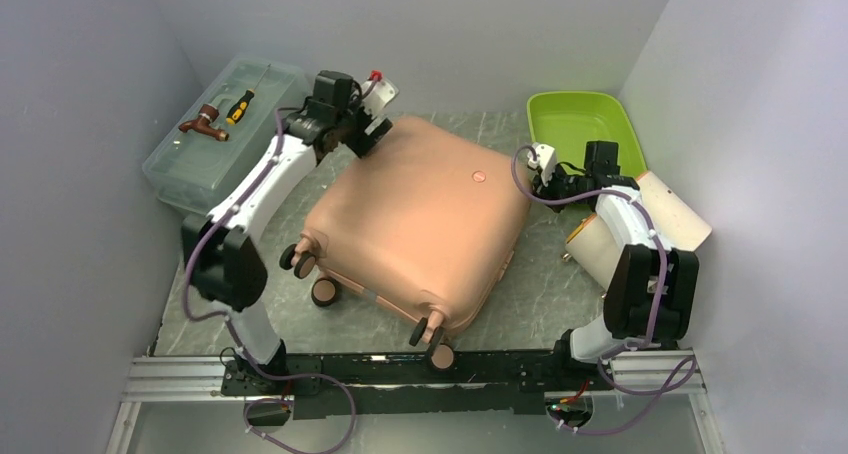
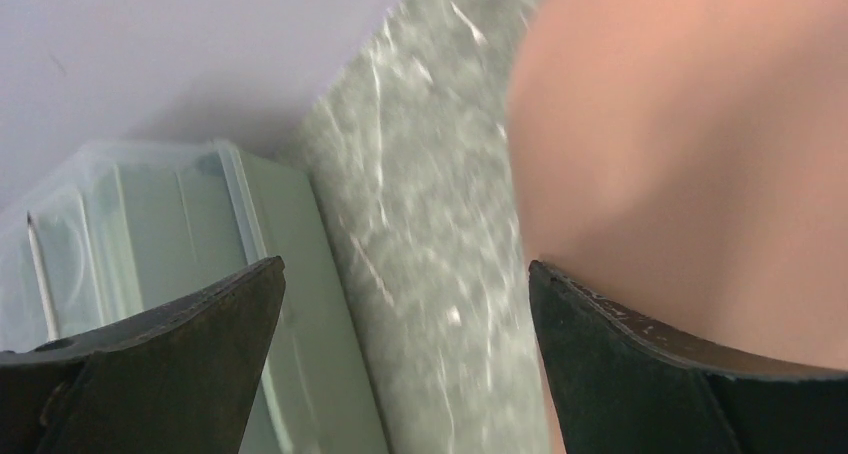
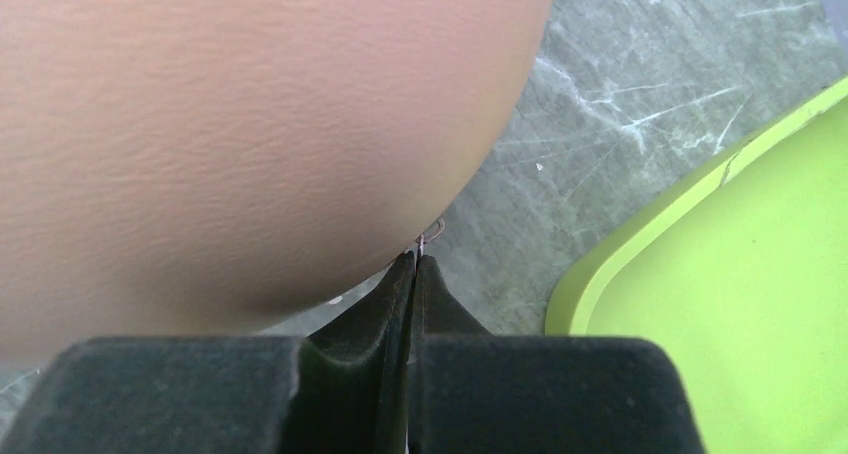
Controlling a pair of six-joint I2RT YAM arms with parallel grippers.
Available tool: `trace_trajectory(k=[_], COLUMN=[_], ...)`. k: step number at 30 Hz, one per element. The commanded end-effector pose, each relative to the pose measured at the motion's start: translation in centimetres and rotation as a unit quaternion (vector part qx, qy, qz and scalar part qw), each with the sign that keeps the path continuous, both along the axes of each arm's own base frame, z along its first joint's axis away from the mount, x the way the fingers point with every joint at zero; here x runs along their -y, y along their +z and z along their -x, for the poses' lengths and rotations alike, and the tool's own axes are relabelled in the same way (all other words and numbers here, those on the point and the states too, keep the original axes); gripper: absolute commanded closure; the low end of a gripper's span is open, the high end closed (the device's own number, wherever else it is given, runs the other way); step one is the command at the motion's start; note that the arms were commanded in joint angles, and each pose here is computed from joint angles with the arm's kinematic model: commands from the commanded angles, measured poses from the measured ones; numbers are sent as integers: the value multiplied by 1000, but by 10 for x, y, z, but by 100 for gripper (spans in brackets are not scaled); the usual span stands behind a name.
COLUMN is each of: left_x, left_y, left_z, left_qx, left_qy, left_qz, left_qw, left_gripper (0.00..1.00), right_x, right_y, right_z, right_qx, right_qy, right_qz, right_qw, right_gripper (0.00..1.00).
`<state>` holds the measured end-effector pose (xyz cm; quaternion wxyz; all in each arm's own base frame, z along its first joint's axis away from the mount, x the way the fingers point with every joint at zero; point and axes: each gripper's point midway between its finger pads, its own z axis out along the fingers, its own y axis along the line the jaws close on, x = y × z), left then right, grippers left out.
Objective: Open, take out, and arrange the luggage
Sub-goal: Adjust the luggage at the center of the board.
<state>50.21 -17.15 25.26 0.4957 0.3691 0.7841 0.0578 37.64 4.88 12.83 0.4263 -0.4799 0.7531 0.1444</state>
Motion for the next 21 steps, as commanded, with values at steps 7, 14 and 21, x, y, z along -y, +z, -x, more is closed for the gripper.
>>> trace_trajectory(k=[7,14,21], left_x=[-43,-71,-112], left_y=[-22,-43,-71], left_z=[239,311,309], left_qx=[-222,-310,-312], left_qy=[-130,-130,-37], left_qz=[-25,-21,-90], left_qw=[966,942,945], left_gripper=[0,0,1], right_x=[-40,-40,-47], right_y=[21,22,21], right_z=[22,6,0], right_qx=[19,17,14], right_qy=[70,55,55], right_qz=[-77,-83,-84], right_qw=[994,995,995], right_gripper=[100,100,100])
